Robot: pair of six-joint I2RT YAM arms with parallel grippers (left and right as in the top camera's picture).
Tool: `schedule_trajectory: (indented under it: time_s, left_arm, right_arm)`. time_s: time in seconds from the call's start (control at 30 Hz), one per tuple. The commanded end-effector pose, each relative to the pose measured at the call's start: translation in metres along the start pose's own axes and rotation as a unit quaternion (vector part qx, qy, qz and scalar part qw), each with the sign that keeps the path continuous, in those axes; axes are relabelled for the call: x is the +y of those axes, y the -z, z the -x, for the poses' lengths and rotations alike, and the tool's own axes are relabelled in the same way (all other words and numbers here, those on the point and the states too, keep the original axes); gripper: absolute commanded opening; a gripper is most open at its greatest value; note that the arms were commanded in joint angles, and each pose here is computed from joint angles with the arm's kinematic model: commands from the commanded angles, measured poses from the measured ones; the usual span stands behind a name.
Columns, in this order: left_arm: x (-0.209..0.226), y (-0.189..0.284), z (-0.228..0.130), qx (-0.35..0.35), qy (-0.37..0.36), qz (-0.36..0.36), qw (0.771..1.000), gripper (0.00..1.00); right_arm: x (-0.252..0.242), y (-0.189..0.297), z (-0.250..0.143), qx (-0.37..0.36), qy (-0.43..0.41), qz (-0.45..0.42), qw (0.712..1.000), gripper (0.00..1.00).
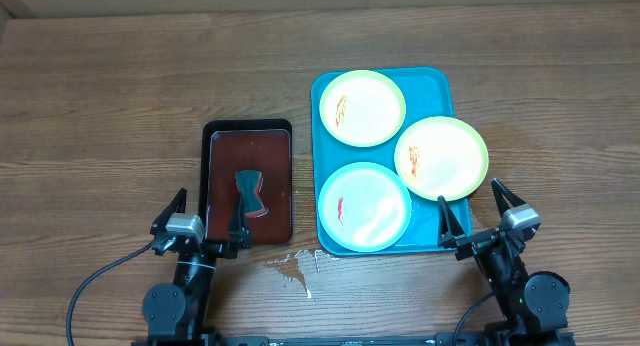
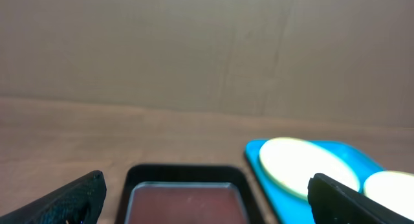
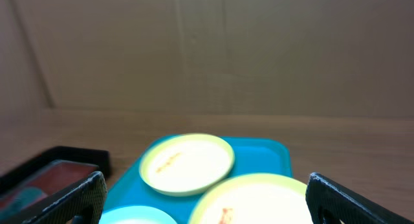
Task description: Clean dirty plates on tray and stack at the side
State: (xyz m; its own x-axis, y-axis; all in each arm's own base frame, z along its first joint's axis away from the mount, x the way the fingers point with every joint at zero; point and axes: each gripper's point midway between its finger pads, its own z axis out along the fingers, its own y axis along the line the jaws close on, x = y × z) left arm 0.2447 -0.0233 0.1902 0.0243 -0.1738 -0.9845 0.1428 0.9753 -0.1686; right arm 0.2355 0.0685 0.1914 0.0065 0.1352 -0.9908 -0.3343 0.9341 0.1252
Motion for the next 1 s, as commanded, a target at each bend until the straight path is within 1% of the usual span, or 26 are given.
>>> schedule_trajectory:
  time_s: [0.0,0.1,0.2,0.27,0.37,0.47,0.5,0.57,0.7,0.77,0.8,0.83,0.87,0.9,0.97]
  left_arm:
    - [-0.014,0.007,0.045,-0.042,0.014,-0.023,0.999,1.00]
    - [-0.016,0.012,0.078,-0.040,0.002,-0.010,0.999,1.00]
    - [-0.018,0.008,0.100,0.004,0.006,0.003,1.000,1.00]
    - [-0.021,0.000,0.109,0.051,0.013,0.005,0.999,1.00]
    - [-0.032,-0.016,0.118,0.133,0.029,-0.015,0.991,1.00]
    - [-0.045,-0.032,0.123,0.218,0.053,-0.042,0.974,1.00]
    - [-0.049,-0.038,0.124,0.252,0.063,-0.048,0.964,1.00]
    - [-0.052,-0.045,0.123,0.295,0.077,-0.051,0.951,1.00]
    - [-0.052,-0.053,0.113,0.377,0.102,-0.042,0.920,1.00]
    - [-0.051,-0.056,0.103,0.407,0.111,-0.035,0.906,1.00]
    - [-0.052,-0.057,0.099,0.417,0.116,-0.039,0.900,1.00]
    - [-0.055,-0.058,0.093,0.429,0.131,-0.044,0.893,1.00]
    - [-0.060,-0.057,0.089,0.442,0.153,-0.051,0.883,1.00]
    - [-0.065,-0.058,0.087,0.448,0.169,-0.064,0.876,1.00]
    - [-0.075,-0.059,0.085,0.454,0.177,-0.097,0.868,1.00]
  right_arm:
    - [0.017,0.005,0.031,-0.029,-0.013,0.038,0.999,1.00]
    - [0.022,0.010,0.061,-0.037,-0.011,0.040,0.998,1.00]
    - [0.025,0.009,0.086,-0.006,-0.032,0.034,0.999,1.00]
    - [0.026,0.005,0.101,0.031,-0.054,0.028,0.998,1.00]
    - [0.027,-0.005,0.119,0.102,-0.068,0.015,0.992,1.00]
    - [0.026,-0.020,0.132,0.176,-0.084,0.001,0.981,1.00]
    - [0.026,-0.025,0.136,0.200,-0.089,-0.003,0.976,1.00]
    - [0.025,-0.034,0.138,0.231,-0.095,-0.010,0.968,1.00]
    - [0.030,-0.050,0.122,0.301,-0.118,0.008,0.946,1.00]
    - [0.037,-0.056,0.108,0.330,-0.134,0.030,0.934,1.00]
    - [0.041,-0.058,0.098,0.350,-0.144,0.042,0.925,0.98]
    - [0.045,-0.059,0.086,0.375,-0.157,0.052,0.912,0.91]
    - [0.046,-0.059,0.074,0.401,-0.170,0.051,0.899,0.88]
    - [0.045,-0.058,0.060,0.427,-0.185,0.042,0.884,0.88]
    - [0.041,-0.054,0.028,0.485,-0.198,0.018,0.852,0.88]
